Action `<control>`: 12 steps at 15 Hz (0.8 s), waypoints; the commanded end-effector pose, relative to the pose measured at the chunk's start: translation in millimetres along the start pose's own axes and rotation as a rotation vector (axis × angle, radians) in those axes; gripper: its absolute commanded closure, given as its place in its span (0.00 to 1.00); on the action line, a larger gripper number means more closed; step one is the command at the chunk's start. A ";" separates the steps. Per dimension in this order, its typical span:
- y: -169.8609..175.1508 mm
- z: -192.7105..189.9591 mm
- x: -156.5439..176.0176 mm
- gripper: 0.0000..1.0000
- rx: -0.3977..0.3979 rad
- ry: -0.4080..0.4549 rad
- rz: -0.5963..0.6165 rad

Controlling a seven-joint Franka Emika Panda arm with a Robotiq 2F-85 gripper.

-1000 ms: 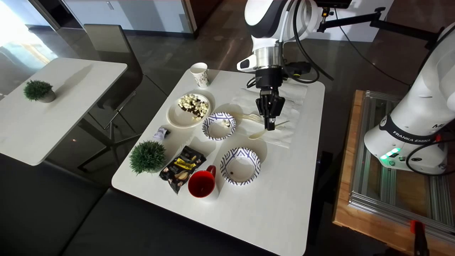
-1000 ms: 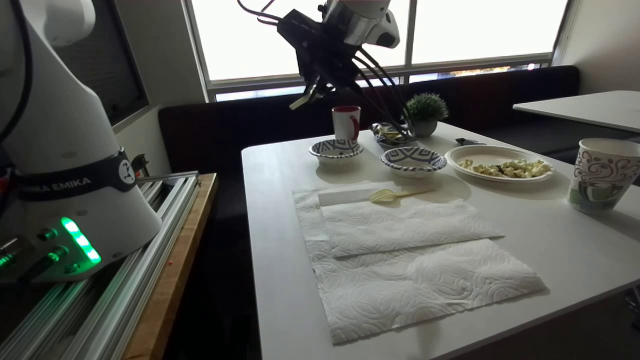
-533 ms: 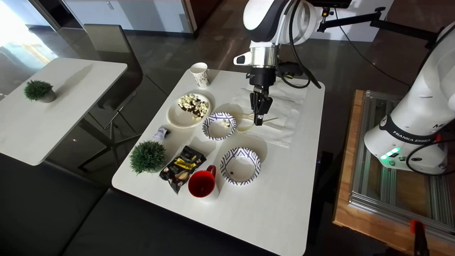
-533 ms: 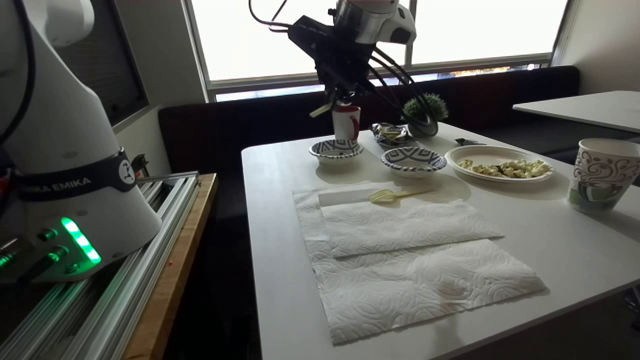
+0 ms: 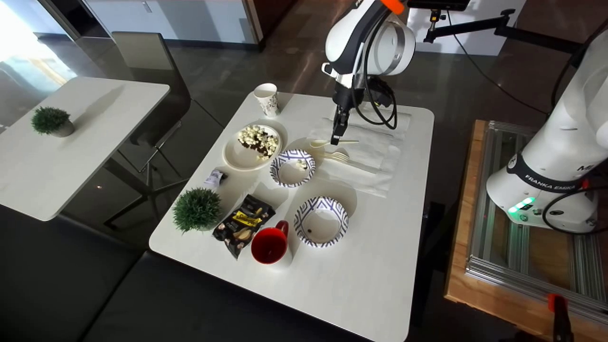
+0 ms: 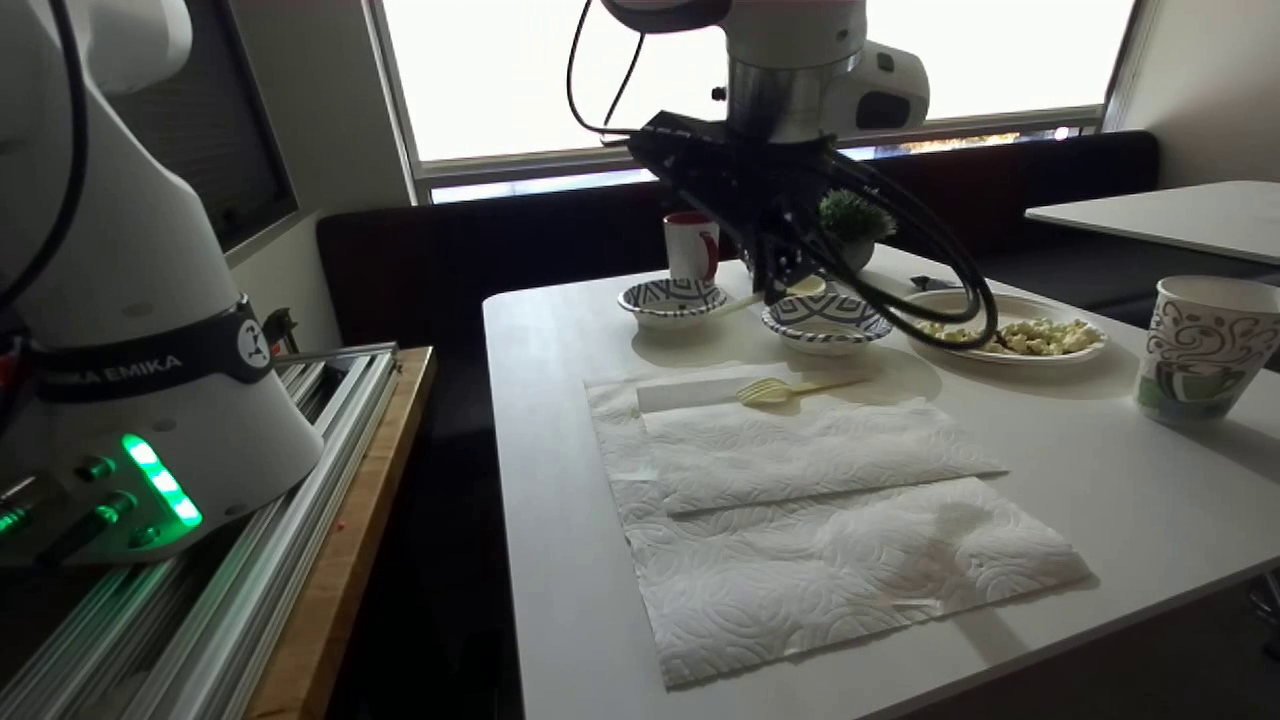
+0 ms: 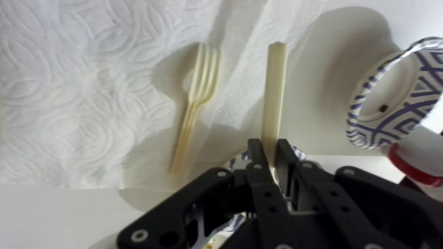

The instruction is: Use the white spoon to place some contents from the white plate into the black and white bowl on the left.

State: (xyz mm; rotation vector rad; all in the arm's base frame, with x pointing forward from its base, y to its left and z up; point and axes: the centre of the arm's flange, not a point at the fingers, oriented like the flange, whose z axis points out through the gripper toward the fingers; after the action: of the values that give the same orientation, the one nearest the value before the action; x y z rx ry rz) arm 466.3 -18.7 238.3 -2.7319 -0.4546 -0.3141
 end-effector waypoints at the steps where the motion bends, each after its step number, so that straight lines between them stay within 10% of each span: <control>1: 37.6 24.9 -0.7 0.97 -0.116 0.037 0.161; 5: 64.9 38.3 -5.2 0.97 -0.275 0.086 0.310; 6: 66.1 33.7 -6.0 0.62 -0.312 0.096 0.345; 12: 58.3 -49.7 -29.3 0.27 -0.453 0.159 0.324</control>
State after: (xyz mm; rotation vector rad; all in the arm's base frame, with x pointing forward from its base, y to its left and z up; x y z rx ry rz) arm 474.3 -91.6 203.7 -3.0684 0.1272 -0.5206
